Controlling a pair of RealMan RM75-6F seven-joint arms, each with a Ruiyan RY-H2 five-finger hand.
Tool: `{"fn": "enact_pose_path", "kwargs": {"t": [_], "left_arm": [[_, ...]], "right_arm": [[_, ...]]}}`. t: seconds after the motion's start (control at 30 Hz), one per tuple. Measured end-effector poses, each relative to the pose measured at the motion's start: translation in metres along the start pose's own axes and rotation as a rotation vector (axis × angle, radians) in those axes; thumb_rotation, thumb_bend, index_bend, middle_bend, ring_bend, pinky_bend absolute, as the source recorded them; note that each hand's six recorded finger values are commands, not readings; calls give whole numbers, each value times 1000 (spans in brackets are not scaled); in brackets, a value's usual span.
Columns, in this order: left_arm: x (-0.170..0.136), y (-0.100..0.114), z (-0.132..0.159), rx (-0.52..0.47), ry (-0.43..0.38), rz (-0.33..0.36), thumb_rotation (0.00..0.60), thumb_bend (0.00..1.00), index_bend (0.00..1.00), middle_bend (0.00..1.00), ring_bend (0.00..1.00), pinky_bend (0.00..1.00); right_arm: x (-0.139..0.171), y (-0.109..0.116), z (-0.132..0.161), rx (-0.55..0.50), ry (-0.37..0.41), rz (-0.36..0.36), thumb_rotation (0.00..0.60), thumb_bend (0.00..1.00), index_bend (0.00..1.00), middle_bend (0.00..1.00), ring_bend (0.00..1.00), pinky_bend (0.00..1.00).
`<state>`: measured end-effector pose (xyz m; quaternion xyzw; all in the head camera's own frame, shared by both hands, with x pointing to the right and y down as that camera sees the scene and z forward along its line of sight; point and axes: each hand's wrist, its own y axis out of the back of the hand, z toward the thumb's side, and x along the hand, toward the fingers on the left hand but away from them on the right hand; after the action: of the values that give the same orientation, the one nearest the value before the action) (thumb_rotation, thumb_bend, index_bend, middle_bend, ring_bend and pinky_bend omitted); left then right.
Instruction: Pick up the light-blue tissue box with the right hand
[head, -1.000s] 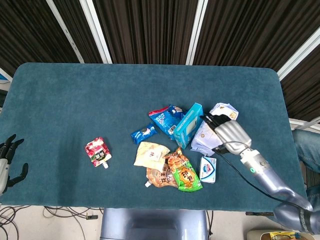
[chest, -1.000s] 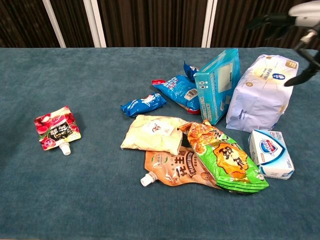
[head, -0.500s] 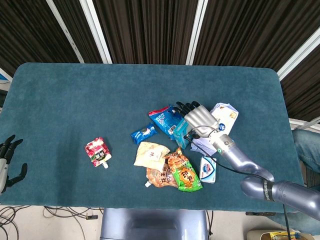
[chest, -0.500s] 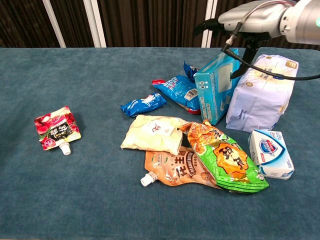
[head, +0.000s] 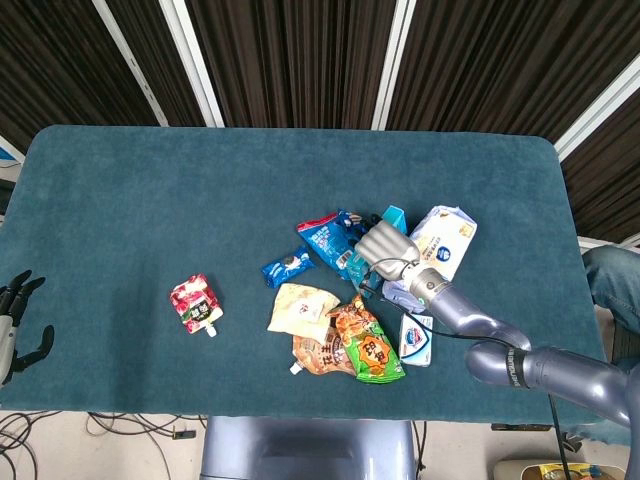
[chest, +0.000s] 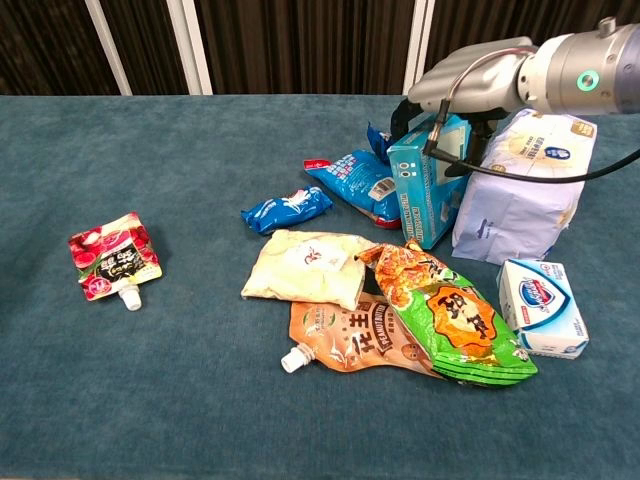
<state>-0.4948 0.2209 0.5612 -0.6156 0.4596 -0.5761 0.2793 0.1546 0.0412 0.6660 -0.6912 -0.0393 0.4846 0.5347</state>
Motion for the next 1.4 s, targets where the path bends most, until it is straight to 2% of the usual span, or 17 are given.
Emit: {"fn": "enact_pose_path", "kwargs": {"t": [0.13,0.23,0.37,0.5,0.73,0.87,1.07,1.4], "left_arm": [[0,0,-1,-4,9,3,600,450,116,55,122,77],[0,0,-1,-7,15,-1,600,450,116,58,122,77],[-1,-1,-1,-8,15,-6,600,450,116,59,123,77],[-1,-2,-2,-10,18,-11,600,450,116,58,122,76],[-1,-2,-2,-14,21,-15,600,450,116,57,123,77],[-1,-2,-2,-13,21,-16,600,450,116,56,122,77],[-1,-2,-1,-11,20,-15,600,450,116,56,122,76],[-2,-3,0,-5,20,-17,600,449,116,56,122,76]], "right_arm": [[-5,0,6,26,7,-2,600,424,433,400,220,199],[-8,1,9,42,9,-8,600,470,565,492,289,199],[-10,4,11,59,0,-35,600,493,671,542,348,199],[-10,7,13,44,-17,-69,600,501,696,549,357,199],[-6,11,9,9,-29,-76,600,492,697,551,365,199],[0,23,5,-62,-42,-108,600,486,696,548,365,199],[17,54,-8,-214,-66,-208,600,484,696,537,365,199],[69,90,-33,-523,-69,-371,600,482,696,525,364,199]]}}
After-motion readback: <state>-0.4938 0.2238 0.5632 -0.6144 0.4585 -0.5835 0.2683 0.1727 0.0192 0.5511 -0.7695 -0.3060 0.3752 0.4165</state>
